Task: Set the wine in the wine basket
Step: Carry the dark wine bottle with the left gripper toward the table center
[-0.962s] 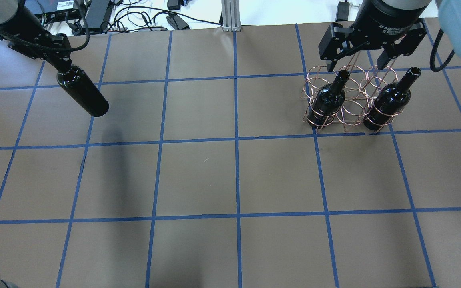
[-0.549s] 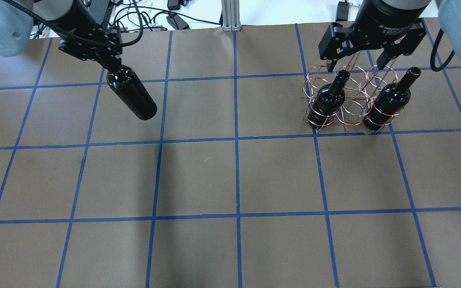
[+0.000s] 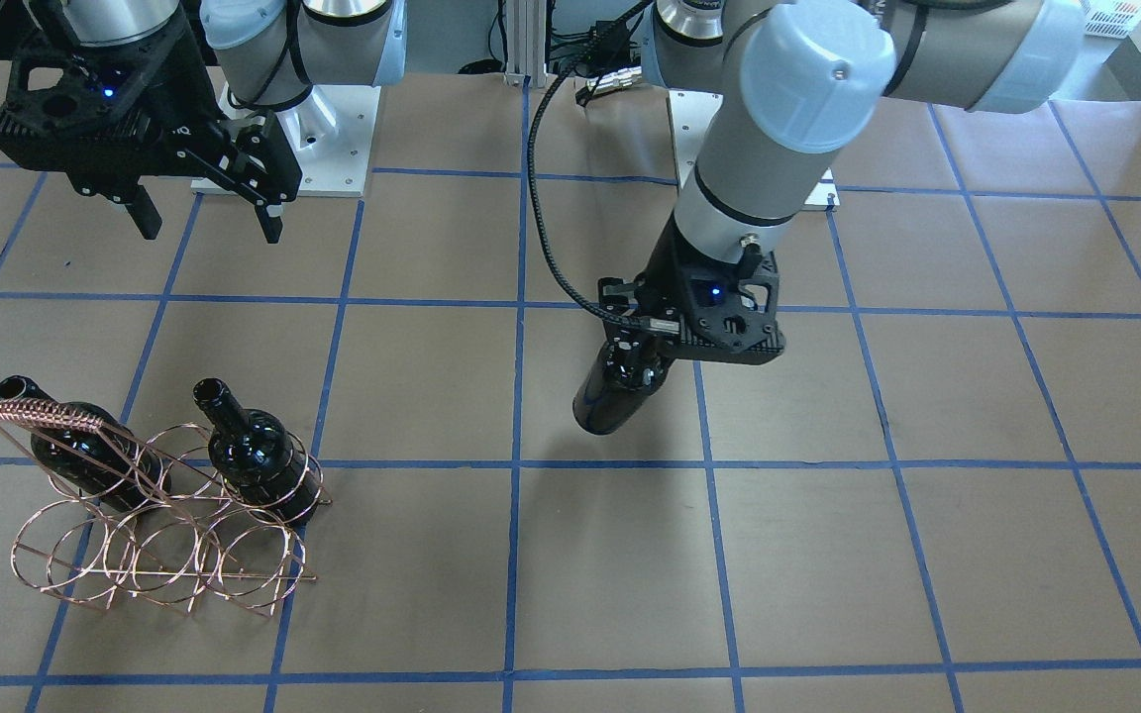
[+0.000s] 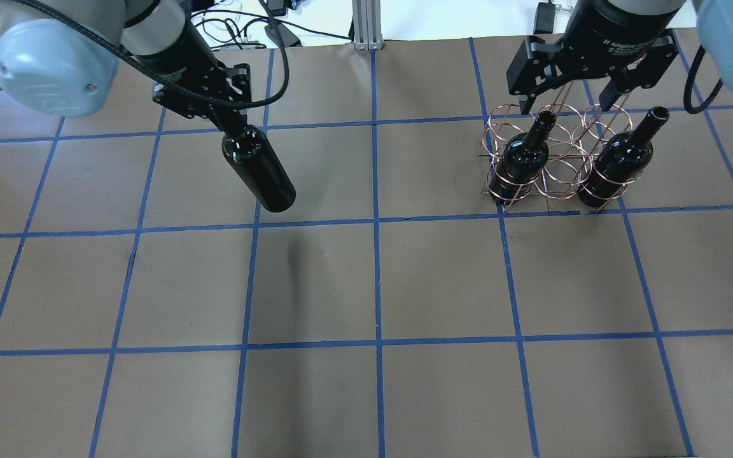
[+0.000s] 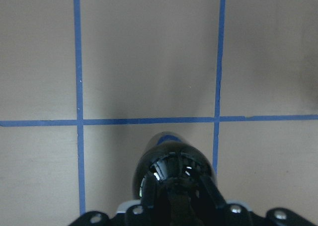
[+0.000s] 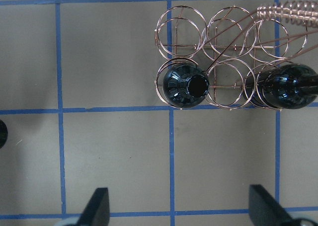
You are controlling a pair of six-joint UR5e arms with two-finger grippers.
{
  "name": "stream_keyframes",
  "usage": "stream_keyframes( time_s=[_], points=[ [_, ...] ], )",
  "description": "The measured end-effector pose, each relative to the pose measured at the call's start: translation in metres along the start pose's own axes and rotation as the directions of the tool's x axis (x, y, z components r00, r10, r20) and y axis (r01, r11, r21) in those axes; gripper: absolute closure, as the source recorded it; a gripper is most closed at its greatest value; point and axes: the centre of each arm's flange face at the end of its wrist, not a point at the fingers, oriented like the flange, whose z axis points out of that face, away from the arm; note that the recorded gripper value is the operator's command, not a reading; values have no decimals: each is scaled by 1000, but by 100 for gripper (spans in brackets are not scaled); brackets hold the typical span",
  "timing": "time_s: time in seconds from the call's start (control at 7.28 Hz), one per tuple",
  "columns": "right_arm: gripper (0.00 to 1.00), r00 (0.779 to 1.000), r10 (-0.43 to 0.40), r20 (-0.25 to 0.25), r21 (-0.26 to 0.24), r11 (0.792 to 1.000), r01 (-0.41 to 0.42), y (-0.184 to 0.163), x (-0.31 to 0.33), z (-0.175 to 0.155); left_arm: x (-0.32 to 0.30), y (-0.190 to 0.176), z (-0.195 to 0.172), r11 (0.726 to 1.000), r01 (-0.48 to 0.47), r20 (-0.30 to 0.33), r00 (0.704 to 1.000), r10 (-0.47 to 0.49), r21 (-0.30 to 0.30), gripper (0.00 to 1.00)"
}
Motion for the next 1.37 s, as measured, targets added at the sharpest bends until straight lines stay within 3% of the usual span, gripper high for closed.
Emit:
stream_keyframes(
  time_s=[0.55, 1.37],
  points=[
    [0, 1000, 0, -1, -1, 1000, 0, 0, 0, 0, 46, 38, 43, 999, -21, 5, 1000, 21, -33, 100],
    [0, 1000, 0, -1, -3, 1000, 0, 0, 0, 1, 51, 39, 56, 999, -21, 28, 999, 22, -50, 100]
  ],
)
